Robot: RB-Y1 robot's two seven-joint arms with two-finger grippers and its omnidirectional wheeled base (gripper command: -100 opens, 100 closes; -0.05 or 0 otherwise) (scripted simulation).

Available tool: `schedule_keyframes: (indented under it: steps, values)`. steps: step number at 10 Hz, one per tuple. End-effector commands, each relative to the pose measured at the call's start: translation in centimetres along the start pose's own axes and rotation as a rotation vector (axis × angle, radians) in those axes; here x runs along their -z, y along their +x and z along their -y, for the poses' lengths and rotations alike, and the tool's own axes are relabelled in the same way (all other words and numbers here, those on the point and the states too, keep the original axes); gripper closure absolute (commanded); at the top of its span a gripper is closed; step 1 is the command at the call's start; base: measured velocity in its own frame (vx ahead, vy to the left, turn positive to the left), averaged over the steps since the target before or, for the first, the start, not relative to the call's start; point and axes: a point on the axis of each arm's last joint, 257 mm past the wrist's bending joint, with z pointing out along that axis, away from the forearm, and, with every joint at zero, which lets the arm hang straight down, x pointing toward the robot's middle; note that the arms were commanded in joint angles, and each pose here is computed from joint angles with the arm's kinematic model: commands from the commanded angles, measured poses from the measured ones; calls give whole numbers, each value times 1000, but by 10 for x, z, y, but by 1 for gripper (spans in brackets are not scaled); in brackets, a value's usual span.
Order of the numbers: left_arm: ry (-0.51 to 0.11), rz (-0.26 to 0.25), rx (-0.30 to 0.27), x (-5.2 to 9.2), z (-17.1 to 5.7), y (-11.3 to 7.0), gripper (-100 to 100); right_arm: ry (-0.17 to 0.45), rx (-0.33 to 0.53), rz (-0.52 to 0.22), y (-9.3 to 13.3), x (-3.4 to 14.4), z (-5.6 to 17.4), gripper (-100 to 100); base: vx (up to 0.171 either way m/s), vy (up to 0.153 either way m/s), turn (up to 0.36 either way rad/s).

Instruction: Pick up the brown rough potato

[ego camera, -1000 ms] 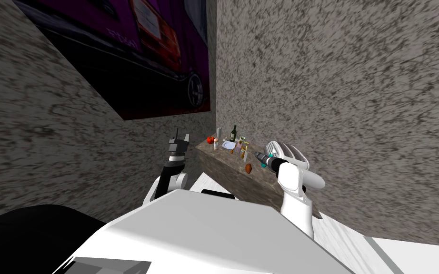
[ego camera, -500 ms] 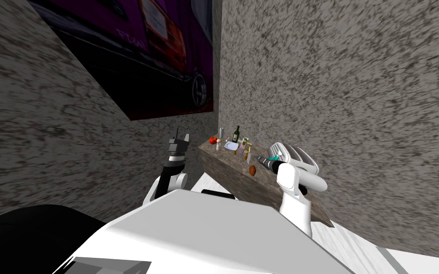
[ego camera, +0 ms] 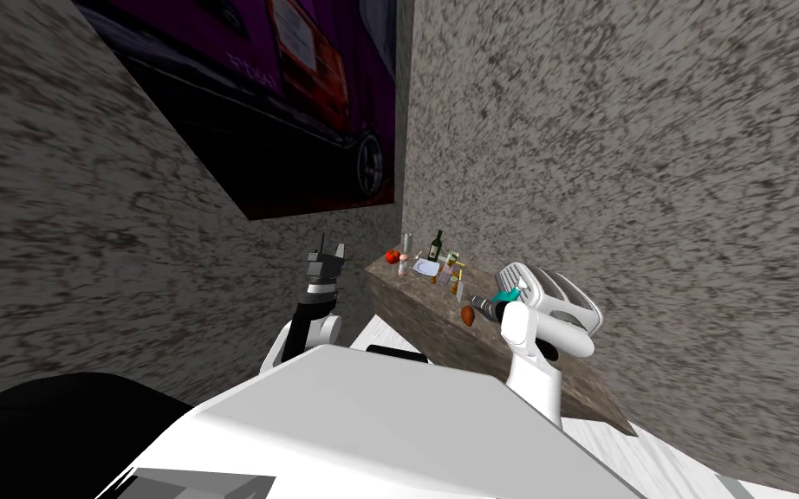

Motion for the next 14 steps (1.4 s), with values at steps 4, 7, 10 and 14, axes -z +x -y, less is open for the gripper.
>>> schedule_keyframes:
  steps: [4,7,10,14]
  values:
    - [0,0,0,0,0,0,0,-50,-19,81,-29,-10,-19,0,13,33,19]
    - [0,0,0,0,0,0,0,-63,-40,74,-25,-23,-42,-100,9,26,83]
    - [0,0,0,0,0,0,0,-64,-44,73,-24,-24,-46,100,4,14,27]
    - [0,0,0,0,0,0,0,-65,-44,73,-24,-24,-46,100,0,0,0]
